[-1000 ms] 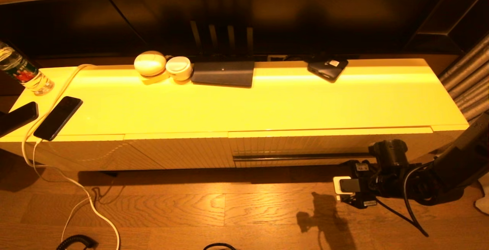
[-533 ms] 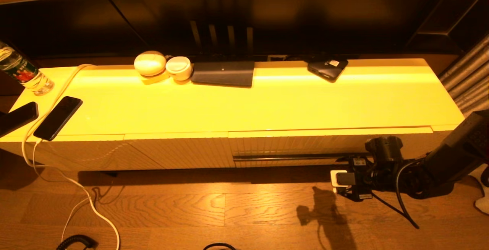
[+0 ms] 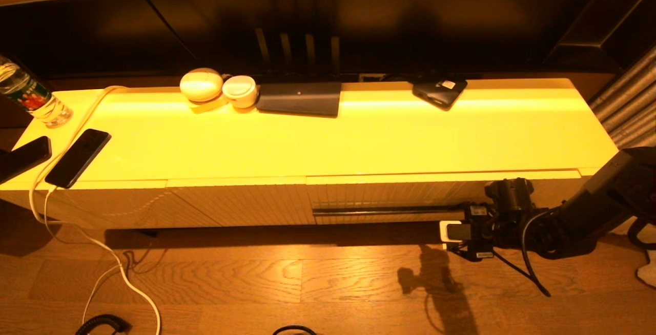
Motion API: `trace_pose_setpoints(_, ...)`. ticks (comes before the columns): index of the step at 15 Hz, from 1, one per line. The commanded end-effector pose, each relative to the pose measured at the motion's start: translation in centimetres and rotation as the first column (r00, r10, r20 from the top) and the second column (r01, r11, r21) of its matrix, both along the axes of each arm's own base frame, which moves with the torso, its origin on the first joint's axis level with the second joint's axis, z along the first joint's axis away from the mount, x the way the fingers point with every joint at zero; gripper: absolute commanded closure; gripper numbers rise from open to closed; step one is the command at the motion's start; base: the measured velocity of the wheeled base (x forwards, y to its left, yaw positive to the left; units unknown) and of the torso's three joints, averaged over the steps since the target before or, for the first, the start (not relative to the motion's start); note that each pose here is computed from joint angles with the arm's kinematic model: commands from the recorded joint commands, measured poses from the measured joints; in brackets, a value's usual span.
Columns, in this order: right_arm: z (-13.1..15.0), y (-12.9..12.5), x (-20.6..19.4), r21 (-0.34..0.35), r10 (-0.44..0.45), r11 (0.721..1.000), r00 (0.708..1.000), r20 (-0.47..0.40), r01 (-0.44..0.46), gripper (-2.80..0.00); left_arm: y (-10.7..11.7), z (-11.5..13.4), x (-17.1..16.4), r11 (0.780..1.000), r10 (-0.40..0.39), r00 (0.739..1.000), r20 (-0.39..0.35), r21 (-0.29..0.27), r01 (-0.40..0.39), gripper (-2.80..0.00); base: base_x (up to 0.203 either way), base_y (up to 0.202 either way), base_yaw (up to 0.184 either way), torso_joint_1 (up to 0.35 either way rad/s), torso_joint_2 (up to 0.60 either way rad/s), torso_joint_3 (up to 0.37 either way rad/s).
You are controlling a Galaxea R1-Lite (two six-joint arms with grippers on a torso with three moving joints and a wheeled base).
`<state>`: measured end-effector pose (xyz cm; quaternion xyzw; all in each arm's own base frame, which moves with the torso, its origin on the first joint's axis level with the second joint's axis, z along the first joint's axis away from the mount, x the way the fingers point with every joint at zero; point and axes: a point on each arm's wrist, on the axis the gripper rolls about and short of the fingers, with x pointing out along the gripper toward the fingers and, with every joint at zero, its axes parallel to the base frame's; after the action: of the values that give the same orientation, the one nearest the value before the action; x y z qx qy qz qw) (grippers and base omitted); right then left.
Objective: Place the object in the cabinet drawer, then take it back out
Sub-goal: Open the drawer
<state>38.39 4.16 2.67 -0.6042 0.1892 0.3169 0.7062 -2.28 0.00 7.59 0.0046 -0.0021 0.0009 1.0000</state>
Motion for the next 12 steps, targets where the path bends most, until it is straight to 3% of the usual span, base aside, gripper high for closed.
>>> trace_pose_setpoints(1,-0.57,0.06,0.53,0.011,-0.006,1.0,1.0,-0.004,0.006,-2.8,0.0,-0.04,0.01,1.0,0.0,1.0,-0.001,0.0,0.0,0.0,0.0,0.0,0.0,0.0,0.0,0.0)
trace_pose_setpoints(12,-0.72,-0.1,1.38,0.014,-0.014,1.0,1.0,0.008,0.014,-2.8,0.0,-0.04,0.01,1.0,0.0,1.0,-0.001,0.0,0.0,0.0,0.0,0.0,0.0,0.0,0.0,0.0)
